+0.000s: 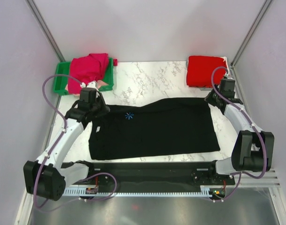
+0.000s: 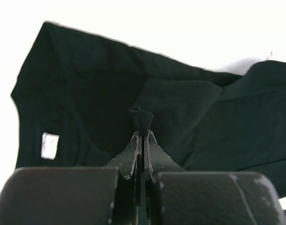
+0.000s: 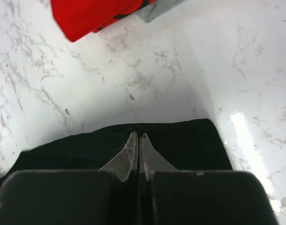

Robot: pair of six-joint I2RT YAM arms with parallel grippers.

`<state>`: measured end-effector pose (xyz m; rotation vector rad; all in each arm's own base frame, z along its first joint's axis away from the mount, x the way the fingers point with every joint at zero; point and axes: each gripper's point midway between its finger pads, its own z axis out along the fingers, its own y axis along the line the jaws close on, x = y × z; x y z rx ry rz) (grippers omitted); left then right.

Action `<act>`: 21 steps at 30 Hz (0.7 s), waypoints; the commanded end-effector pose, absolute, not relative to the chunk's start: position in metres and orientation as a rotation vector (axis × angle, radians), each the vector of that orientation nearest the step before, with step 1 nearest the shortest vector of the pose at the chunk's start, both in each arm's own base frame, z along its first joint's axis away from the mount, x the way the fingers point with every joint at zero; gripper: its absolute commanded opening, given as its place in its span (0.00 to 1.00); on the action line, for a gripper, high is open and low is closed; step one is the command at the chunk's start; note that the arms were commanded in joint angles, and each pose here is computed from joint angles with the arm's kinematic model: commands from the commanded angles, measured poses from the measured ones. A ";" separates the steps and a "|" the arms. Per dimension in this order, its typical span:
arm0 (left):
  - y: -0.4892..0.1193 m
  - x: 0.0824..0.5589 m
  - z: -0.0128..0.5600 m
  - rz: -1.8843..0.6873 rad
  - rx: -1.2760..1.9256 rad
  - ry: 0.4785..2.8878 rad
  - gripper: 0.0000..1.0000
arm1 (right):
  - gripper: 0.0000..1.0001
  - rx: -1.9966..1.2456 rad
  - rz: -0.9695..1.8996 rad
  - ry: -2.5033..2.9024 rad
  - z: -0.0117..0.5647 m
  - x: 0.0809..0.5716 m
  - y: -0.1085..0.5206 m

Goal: Fold and stack the t-shirts

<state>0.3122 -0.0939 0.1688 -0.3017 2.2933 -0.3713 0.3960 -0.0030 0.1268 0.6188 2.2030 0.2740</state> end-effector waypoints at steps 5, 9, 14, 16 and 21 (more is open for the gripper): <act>-0.080 0.286 0.162 -0.349 -0.364 2.232 0.02 | 0.00 0.752 0.218 2.139 0.123 0.392 -0.037; -0.081 0.274 0.147 -0.365 -0.372 2.266 0.02 | 0.00 0.763 0.247 2.157 0.115 0.392 -0.035; -0.079 0.260 0.134 -0.389 -0.462 2.266 0.02 | 0.00 0.808 0.268 2.190 0.099 0.384 -0.034; -0.073 0.248 0.127 -0.377 -0.532 2.267 0.03 | 0.00 0.923 0.235 2.204 0.087 0.372 -0.042; -0.068 0.227 0.118 -0.433 -0.676 2.193 0.51 | 0.62 1.122 0.279 2.194 0.056 0.343 -0.058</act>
